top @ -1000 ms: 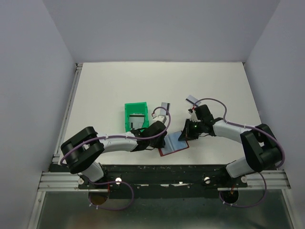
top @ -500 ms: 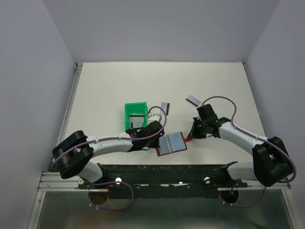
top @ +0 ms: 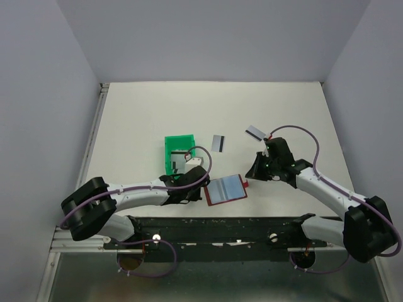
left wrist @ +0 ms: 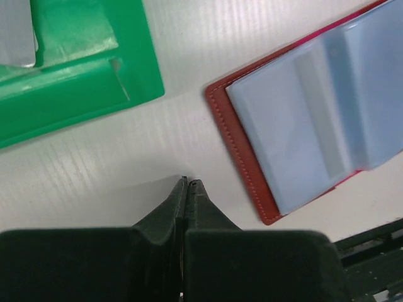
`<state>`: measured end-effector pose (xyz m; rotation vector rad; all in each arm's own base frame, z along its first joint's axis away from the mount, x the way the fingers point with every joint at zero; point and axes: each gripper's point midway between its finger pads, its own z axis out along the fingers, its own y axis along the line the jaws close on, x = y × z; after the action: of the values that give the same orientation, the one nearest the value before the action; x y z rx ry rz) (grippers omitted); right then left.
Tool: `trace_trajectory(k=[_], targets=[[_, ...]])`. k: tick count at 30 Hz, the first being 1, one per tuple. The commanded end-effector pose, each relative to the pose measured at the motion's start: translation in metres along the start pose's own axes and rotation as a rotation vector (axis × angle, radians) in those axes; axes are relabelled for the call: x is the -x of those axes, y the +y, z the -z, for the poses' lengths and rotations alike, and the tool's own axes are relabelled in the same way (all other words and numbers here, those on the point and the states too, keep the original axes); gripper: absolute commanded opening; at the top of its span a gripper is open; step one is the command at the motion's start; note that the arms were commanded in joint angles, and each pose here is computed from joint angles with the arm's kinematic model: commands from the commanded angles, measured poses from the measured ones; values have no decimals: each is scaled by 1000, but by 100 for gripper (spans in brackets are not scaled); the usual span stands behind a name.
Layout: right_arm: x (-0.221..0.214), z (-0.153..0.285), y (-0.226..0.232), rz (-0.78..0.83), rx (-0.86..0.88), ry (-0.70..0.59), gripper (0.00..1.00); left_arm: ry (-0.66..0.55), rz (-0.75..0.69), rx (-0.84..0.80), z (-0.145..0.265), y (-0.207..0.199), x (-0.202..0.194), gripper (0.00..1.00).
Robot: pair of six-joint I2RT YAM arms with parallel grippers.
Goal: Put the credit cards into the card holder
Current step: Move the storage box to the center of the board.
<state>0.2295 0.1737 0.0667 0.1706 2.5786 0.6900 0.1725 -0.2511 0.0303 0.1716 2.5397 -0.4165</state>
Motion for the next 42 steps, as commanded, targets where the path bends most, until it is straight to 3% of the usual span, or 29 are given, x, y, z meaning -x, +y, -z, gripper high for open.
trace_trajectory(k=[1, 10, 18, 24, 27, 33, 42], targets=[[9, 6, 7, 5, 21, -40, 1, 58, 32, 30, -12, 9, -22, 1], [27, 11, 12, 8, -5, -79, 13, 83, 25, 11, -39, -6, -26, 1], [46, 14, 23, 26, -12, -102, 15, 24, 41, 49, -35, 9, -5, 3], [49, 13, 23, 26, -18, -107, 20, -172, -26, -132, -8, -22, 66, 19], [49, 13, 22, 28, -18, -109, 21, -212, -60, -151, -8, -35, 101, 20], [50, 15, 20, 33, -29, -115, 25, -157, -11, -77, -43, -16, 134, 18], [53, 16, 12, 61, -74, -125, 28, -74, -75, 128, -61, 19, 139, 15]])
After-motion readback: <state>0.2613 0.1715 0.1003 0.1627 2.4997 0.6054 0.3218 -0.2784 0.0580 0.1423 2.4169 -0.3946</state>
